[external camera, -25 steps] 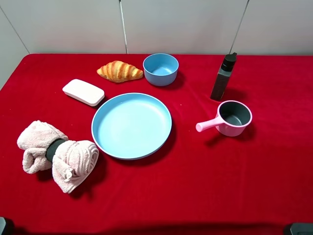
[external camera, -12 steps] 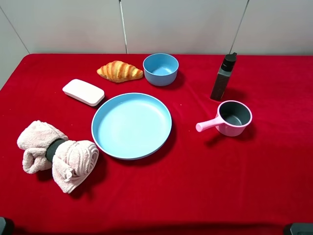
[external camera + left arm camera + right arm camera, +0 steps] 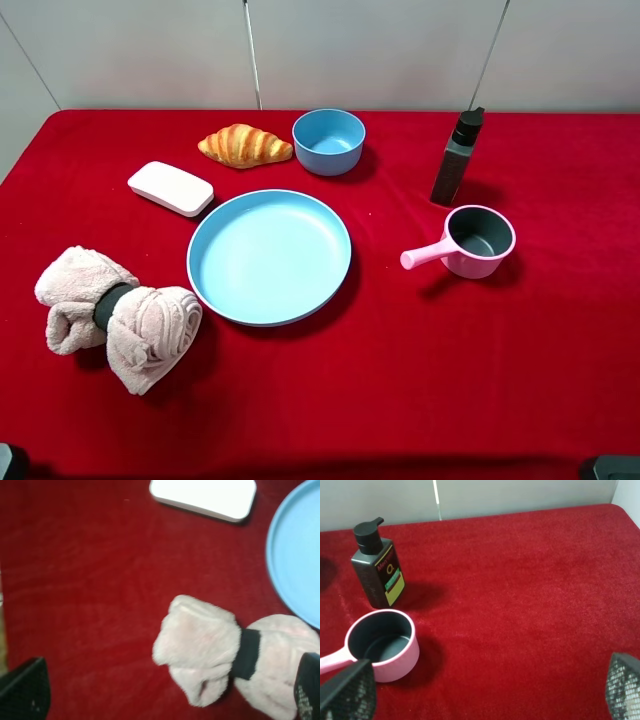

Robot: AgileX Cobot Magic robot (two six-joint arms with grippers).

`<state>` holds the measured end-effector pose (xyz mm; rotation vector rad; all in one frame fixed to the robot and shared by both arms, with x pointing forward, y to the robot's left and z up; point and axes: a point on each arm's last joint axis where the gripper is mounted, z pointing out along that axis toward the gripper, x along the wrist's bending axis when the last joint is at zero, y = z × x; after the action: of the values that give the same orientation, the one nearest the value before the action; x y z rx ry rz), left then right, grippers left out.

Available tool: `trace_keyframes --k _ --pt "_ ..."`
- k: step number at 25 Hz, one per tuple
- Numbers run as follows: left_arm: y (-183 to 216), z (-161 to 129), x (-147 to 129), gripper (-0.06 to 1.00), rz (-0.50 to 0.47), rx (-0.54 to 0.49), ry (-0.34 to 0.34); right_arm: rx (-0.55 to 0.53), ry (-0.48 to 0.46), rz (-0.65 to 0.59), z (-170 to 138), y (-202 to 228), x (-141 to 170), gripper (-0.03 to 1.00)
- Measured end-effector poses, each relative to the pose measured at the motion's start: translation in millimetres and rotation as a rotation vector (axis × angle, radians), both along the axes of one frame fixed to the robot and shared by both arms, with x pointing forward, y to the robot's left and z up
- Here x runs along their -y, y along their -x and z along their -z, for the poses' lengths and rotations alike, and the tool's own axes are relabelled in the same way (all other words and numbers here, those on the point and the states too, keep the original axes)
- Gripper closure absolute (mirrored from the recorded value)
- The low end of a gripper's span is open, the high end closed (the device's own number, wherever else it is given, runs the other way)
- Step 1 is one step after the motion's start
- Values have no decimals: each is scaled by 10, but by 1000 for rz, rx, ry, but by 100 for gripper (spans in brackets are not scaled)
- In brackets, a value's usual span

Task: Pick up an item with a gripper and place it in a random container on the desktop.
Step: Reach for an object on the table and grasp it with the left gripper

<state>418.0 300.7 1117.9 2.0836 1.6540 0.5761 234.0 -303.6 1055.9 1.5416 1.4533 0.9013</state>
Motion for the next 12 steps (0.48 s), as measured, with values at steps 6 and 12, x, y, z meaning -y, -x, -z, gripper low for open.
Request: trace_keyframes --k 6,12 --pt "-585 72 42 -2 89 -97 36 0 0 0 0 0 0 28" --pt "-1049 149 49 -2 178 -211 33 0 0 0 0 0 0 28"
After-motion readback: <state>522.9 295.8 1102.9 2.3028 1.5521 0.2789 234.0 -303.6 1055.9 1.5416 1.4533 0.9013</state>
